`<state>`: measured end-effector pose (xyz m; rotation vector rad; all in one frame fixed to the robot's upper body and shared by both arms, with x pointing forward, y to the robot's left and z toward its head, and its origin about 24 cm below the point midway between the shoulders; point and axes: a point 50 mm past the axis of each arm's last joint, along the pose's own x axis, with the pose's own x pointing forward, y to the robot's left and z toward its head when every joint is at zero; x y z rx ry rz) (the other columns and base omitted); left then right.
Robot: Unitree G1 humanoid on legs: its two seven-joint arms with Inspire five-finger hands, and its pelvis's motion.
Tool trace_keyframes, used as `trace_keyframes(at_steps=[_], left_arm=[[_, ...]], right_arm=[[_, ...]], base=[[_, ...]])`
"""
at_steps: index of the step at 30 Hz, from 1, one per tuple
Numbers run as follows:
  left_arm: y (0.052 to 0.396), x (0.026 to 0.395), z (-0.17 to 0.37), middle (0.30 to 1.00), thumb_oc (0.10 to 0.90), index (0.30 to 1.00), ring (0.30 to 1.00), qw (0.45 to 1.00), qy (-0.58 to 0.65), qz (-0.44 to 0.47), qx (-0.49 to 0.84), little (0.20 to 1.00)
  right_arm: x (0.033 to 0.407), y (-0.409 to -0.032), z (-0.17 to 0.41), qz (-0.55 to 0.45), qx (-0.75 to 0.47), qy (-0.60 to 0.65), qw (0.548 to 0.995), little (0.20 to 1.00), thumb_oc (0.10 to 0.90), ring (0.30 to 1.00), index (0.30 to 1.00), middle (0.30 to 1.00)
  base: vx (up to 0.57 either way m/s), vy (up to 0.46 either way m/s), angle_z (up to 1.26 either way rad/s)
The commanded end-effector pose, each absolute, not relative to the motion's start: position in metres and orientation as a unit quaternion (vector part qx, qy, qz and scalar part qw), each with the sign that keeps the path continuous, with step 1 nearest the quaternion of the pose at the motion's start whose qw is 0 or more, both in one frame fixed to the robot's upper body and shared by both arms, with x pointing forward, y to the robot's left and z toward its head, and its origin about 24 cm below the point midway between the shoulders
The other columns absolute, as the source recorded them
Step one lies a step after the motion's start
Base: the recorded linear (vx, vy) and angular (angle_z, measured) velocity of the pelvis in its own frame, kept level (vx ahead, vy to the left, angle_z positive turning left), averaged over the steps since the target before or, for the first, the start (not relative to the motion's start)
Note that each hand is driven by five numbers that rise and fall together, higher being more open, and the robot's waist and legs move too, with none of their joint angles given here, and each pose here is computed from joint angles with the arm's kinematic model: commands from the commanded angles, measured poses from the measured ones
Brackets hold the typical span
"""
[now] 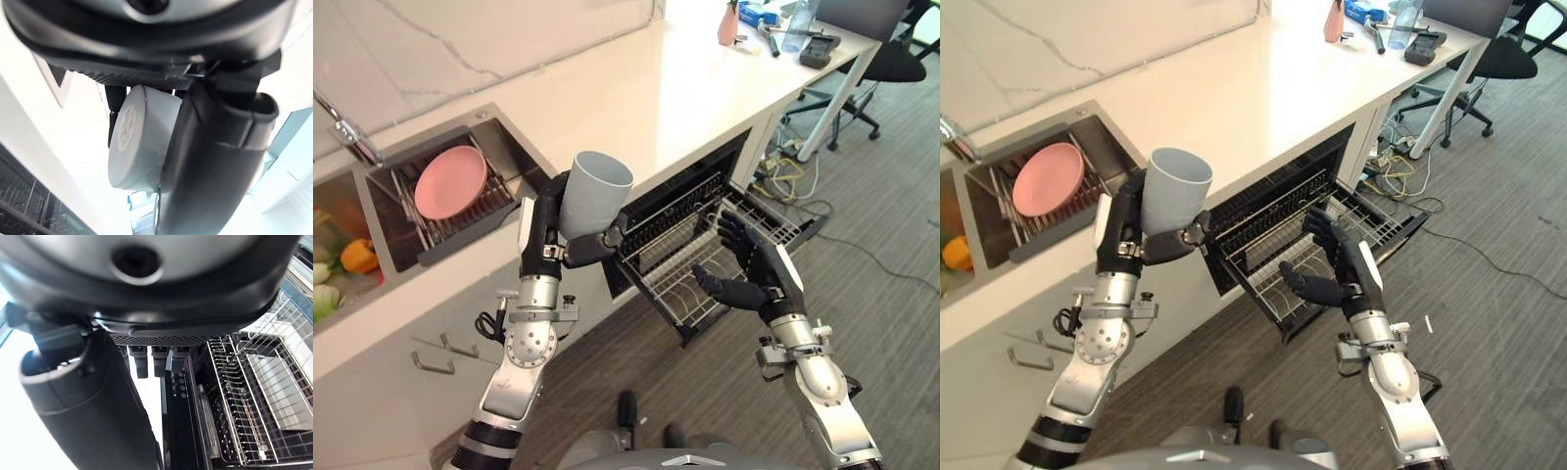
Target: Place the dishes in the dishwasher.
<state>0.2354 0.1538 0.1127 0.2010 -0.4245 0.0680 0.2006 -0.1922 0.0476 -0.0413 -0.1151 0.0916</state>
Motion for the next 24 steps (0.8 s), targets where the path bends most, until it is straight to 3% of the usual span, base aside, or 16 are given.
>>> trace_keyframes(at_steps=[1,6,9,12,16,24], left_arm=[[0.144,0.229,0.153,0.300,0.400,0.300,0.300,0.939,-0.331,0.005,0.097,0.300],[0.138,0.228,0.150,0.300,0.400,0.300,0.300,0.938,-0.326,-0.025,0.118,0.300],[0.143,0.236,0.174,0.300,0.400,0.300,0.300,0.900,-0.394,-0.007,0.187,0.300],[0.141,0.237,0.178,0.300,0.400,0.300,0.300,0.893,-0.408,-0.001,0.187,0.300],[0.136,0.244,0.171,0.300,0.400,0.300,0.300,0.897,-0.404,0.032,0.177,0.300],[0.119,0.250,0.166,0.300,0.400,0.300,0.300,0.901,-0.399,0.011,0.172,0.300]], right_arm=[[0.212,-0.183,0.104,0.076,0.024,-0.217,0.973,0.900,0.800,0.900,0.900,0.900],[0.211,-0.176,0.113,0.104,0.044,-0.235,0.965,0.900,0.800,0.900,0.900,0.900],[0.226,-0.153,0.128,0.143,0.083,-0.269,0.949,0.900,0.800,0.900,0.900,0.900],[0.227,-0.150,0.131,0.145,0.097,-0.275,0.945,0.900,0.800,0.900,0.900,0.900],[0.238,-0.135,0.147,0.152,0.143,-0.302,0.930,0.900,0.800,0.900,0.900,0.900],[0.238,-0.124,0.161,0.167,0.178,-0.315,0.917,0.900,0.800,0.900,0.900,0.900]], base=[[0.02,0.044,-0.04],[-0.01,0.021,-0.08],[-0.20,-0.082,-0.32],[-0.07,-0.009,-1.77],[-0.06,-0.080,0.06],[-0.02,-0.070,-0.10]])
